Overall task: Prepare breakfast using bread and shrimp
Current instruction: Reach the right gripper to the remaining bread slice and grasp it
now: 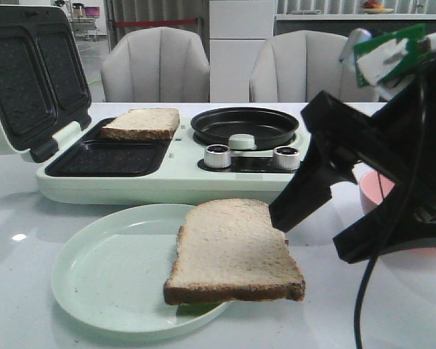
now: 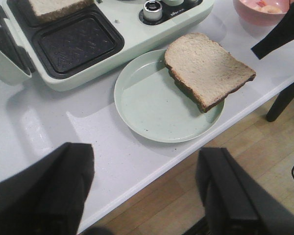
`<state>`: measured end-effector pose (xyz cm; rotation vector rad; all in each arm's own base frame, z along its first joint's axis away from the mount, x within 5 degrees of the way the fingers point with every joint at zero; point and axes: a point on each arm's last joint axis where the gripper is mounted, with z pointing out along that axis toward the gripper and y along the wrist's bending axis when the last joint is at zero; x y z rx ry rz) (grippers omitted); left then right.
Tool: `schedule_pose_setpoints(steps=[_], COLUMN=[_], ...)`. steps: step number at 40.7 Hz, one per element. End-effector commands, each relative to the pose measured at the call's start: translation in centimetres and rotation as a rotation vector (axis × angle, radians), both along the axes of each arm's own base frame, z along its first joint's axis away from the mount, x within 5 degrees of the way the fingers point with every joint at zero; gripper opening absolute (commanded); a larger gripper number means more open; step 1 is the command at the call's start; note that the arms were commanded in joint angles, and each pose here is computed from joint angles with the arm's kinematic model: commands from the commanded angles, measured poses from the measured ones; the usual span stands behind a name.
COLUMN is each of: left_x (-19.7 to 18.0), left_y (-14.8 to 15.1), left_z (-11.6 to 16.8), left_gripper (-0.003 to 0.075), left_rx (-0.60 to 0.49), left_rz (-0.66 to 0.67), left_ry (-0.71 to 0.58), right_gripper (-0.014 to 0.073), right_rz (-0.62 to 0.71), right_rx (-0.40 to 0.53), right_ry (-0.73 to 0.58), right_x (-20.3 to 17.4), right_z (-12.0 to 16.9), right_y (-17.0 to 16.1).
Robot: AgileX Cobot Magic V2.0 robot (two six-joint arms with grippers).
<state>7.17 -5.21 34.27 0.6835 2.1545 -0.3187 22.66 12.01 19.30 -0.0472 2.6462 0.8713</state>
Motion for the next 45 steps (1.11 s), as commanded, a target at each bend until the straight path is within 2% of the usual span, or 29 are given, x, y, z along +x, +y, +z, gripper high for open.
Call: schedule_pose_setpoints(steps=[1, 18, 26, 38, 41, 45], left_x=[0.2, 0.2, 0.2, 0.2, 0.2, 0.2], left_y=[-0.3, -0.3, -0.3, -0.3, -0.3, -0.3], left_z=[1.3, 1.3, 1.3, 1.3, 1.3, 1.3], left_gripper=[0.0499, 0.0499, 0.0499, 0.0499, 0.0499, 0.0499], left_rx=[-0.056, -0.056, -0.056, -0.056, -0.056, -0.056], left_rz=[-0.013, -0.013, -0.013, -0.013, -0.013, -0.013], left_ry=[-0.067, -0.067, -0.067, -0.067, -0.067, -0.067], right_gripper=[0.0568, 0.0568, 0.0568, 0.0565, 0.0515, 0.0387], right_rz=[-0.019, -0.003, 0.036, 0.042, 0.045, 0.045], right_rx=[0.040, 0.043, 0.054, 0.049, 0.048, 0.048], right_ry=[-0.022, 0.058, 0.052, 0.075, 0.084, 0.085], right_x=[1.3, 4.1, 4.8, 5.3, 5.3, 5.3], right_z=[0.8, -1.1, -1.0, -1.8, -2.0, -2.0], right_y=[0.7, 2.0, 3.5, 3.8, 3.8, 3.8])
